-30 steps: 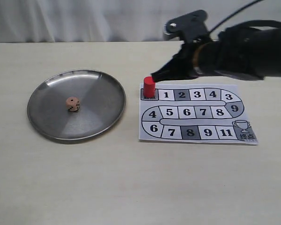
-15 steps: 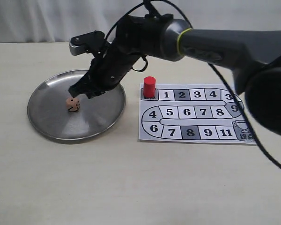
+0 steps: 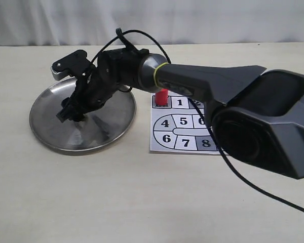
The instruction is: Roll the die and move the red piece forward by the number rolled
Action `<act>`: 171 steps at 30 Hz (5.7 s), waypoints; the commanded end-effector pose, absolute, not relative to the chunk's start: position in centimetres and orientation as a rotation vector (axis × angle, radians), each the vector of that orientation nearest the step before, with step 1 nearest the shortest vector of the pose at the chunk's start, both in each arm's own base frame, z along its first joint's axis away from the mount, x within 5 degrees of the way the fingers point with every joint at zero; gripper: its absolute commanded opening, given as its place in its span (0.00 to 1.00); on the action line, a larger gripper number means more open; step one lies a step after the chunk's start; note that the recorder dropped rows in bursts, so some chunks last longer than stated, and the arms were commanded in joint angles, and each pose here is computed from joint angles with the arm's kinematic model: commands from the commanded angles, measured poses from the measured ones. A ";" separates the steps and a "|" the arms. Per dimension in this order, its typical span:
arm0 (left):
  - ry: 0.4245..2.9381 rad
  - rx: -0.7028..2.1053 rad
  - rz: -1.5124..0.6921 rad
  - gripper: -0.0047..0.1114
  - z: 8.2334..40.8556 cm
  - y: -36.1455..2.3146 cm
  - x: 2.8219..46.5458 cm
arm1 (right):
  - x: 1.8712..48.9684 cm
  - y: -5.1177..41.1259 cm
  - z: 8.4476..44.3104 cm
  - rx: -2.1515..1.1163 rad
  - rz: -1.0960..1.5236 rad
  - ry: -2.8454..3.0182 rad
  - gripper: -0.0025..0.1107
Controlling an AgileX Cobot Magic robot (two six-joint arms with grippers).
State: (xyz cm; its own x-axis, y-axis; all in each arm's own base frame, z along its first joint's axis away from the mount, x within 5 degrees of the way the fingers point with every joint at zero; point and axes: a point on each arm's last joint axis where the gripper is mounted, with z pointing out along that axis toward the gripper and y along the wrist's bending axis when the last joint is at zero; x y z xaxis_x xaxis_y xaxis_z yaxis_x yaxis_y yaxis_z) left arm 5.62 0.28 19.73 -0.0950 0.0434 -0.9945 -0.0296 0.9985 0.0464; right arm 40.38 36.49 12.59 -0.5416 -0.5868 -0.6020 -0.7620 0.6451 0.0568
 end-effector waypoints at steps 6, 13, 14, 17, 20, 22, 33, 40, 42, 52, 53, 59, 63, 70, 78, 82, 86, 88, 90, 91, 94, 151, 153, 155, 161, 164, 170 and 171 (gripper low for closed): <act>1.655 0.018 0.053 0.04 19.8 0.2 5.6 | 41.1 36.5 12.3 -1.053 0.407 2.258 0.22; 1.655 0.018 0.053 0.04 19.8 0.2 5.6 | 41.0 28.9 26.1 -0.907 0.226 2.377 0.06; 1.655 0.018 0.053 0.04 19.8 0.2 5.6 | 40.9 27.5 27.9 -0.847 0.207 2.399 0.06; 1.655 0.018 0.053 0.04 19.8 0.2 5.6 | 40.3 20.9 32.3 -0.683 0.137 2.465 0.06; 1.655 0.018 0.053 0.04 19.8 0.2 5.6 | 39.9 15.5 29.7 -0.525 0.092 2.580 0.06; 1.655 0.018 0.053 0.04 19.8 0.2 5.6 | 39.9 12.9 25.2 -0.458 0.059 2.684 0.06; 1.655 0.018 0.053 0.04 19.8 0.2 5.6 | 39.3 11.1 17.7 -0.402 0.027 2.742 0.71; 1.655 0.018 0.053 0.04 19.8 0.2 5.6 | 39.3 11.1 17.8 -0.404 0.025 2.739 0.74; 1.655 0.018 0.053 0.04 19.8 0.2 5.6 | 39.2 10.9 18.3 -0.420 0.010 2.725 0.71; 1.655 0.018 0.053 0.04 19.8 0.2 5.6 | 37.9 7.3 25.7 -0.319 -0.050 2.581 0.06; 1.655 0.018 0.053 0.04 19.8 0.2 5.6 | 37.9 6.5 26.2 -0.269 -0.050 2.579 0.06; 1.655 0.018 0.053 0.04 19.8 0.2 5.6 | 37.2 1.8 26.8 -0.105 -0.105 2.659 0.06; 1.655 0.018 0.053 0.04 19.8 0.2 5.6 | 36.7 -0.9 25.9 -0.020 -0.138 2.713 0.06; 1.655 0.018 0.053 0.04 19.8 0.2 5.6 | 35.0 -5.2 23.3 0.102 -0.205 2.810 0.06; 1.655 0.018 0.053 0.04 19.8 0.2 5.6 | 33.7 -9.0 18.0 0.216 -0.205 2.976 0.06; 1.655 0.018 0.053 0.04 19.8 0.2 5.6 | 34.2 -9.1 15.2 0.195 -0.188 3.030 0.06; 1.655 0.018 0.053 0.04 19.8 0.2 5.6 | 34.5 -9.1 13.0 0.198 -0.166 3.071 0.06; 1.655 0.018 0.053 0.04 19.8 0.2 5.6 | 34.5 -9.1 12.4 0.197 -0.163 3.087 0.06; 1.655 0.018 0.053 0.04 19.8 0.2 5.6 | 34.6 -9.1 12.1 0.196 -0.162 3.085 0.06; 1.655 0.018 0.053 0.04 19.8 0.2 5.6 | 34.6 -9.1 12.0 0.194 -0.164 3.087 0.06; 1.655 0.018 0.053 0.04 19.8 0.2 5.6 | 34.7 -9.1 12.0 0.193 -0.164 3.079 0.06; 1.655 0.018 0.053 0.04 19.8 0.2 5.6 | 44.2 17.3 16.5 -0.660 0.331 2.354 0.72; 1.655 0.018 0.053 0.04 19.8 0.2 5.6 | 44.4 17.3 15.2 -0.673 0.313 2.372 0.72; 1.655 0.018 0.053 0.04 19.8 0.2 5.6 | 44.5 17.3 13.9 -0.691 0.305 2.390 0.72; 1.655 0.018 0.053 0.04 19.8 0.2 5.6 | 44.7 17.3 11.8 -0.694 0.287 2.410 0.51; 1.655 0.018 0.053 0.04 19.8 0.2 5.6 | 44.7 17.3 11.8 -0.696 0.289 2.413 0.28; 1.655 0.018 0.053 0.04 19.8 0.2 5.6 | 44.7 17.3 12.0 -0.622 0.314 2.433 0.06; 1.655 0.018 0.053 0.04 19.8 0.2 5.6 | 44.7 17.4 12.3 -0.620 0.316 2.429 0.06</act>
State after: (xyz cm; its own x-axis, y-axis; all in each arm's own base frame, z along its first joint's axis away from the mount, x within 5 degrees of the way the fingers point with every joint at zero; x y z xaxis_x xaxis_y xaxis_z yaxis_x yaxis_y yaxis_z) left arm 5.62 0.28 19.73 -0.0950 0.0434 -0.9945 -0.0296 0.9985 0.0464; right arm 44.53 17.33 11.55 -0.7120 -0.3710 -0.5961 -0.5107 0.8563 0.0771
